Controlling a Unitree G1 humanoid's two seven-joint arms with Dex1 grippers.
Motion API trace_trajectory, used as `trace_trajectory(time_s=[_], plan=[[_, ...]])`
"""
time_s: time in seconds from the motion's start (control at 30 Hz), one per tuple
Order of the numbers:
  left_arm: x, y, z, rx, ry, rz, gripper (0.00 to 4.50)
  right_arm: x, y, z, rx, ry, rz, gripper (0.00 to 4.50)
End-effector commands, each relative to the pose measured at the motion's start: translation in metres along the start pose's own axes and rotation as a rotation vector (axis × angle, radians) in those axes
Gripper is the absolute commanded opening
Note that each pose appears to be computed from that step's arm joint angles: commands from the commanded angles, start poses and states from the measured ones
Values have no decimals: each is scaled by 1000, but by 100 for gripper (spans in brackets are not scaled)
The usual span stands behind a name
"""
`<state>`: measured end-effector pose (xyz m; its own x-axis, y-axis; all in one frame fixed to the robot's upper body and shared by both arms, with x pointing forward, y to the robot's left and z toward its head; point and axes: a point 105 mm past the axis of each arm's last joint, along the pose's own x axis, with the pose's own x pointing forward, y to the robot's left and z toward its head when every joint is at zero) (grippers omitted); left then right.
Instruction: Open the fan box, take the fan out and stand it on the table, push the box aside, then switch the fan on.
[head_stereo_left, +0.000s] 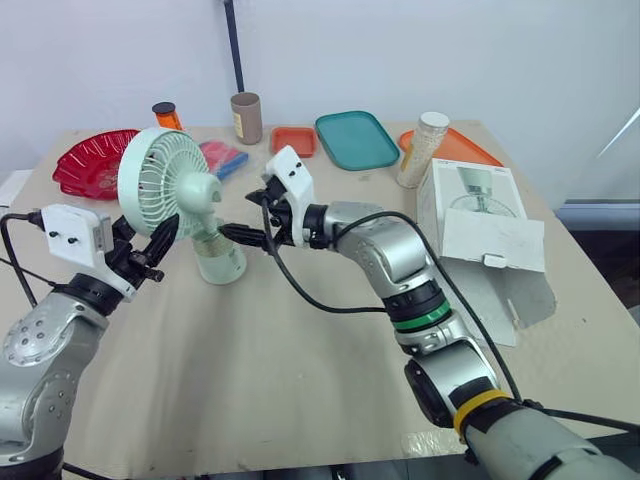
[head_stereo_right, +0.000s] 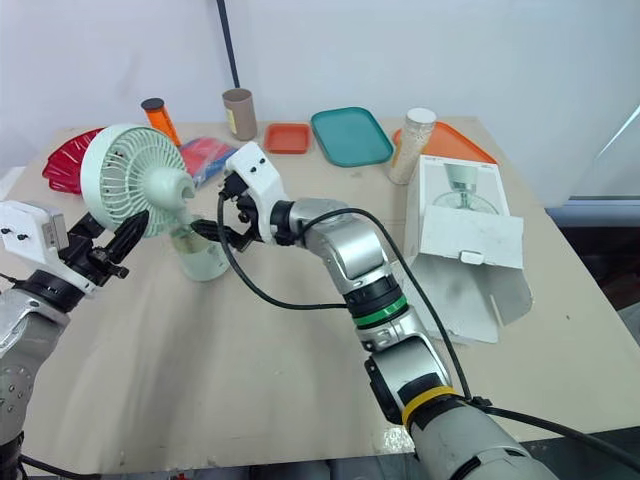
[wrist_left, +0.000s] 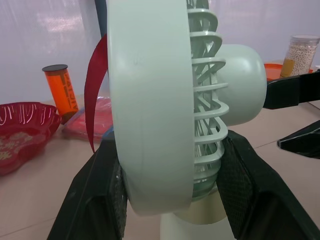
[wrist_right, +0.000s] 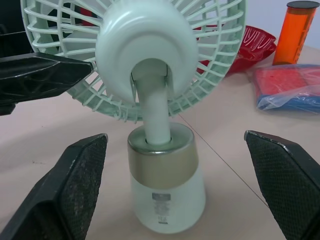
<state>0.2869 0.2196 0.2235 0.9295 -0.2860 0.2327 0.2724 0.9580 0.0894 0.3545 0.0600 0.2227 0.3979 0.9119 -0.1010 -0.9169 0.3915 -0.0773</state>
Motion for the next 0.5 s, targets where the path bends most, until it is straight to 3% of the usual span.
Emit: trace_trajectory(time_s=[0.03,0.5], plan=[[6,-5,20,31,-86,-20,193,4,1,13,-8,-47,-27,450],[10,-16,18,3,-97,-36,193,20,4,7,9,-44,-40,450]])
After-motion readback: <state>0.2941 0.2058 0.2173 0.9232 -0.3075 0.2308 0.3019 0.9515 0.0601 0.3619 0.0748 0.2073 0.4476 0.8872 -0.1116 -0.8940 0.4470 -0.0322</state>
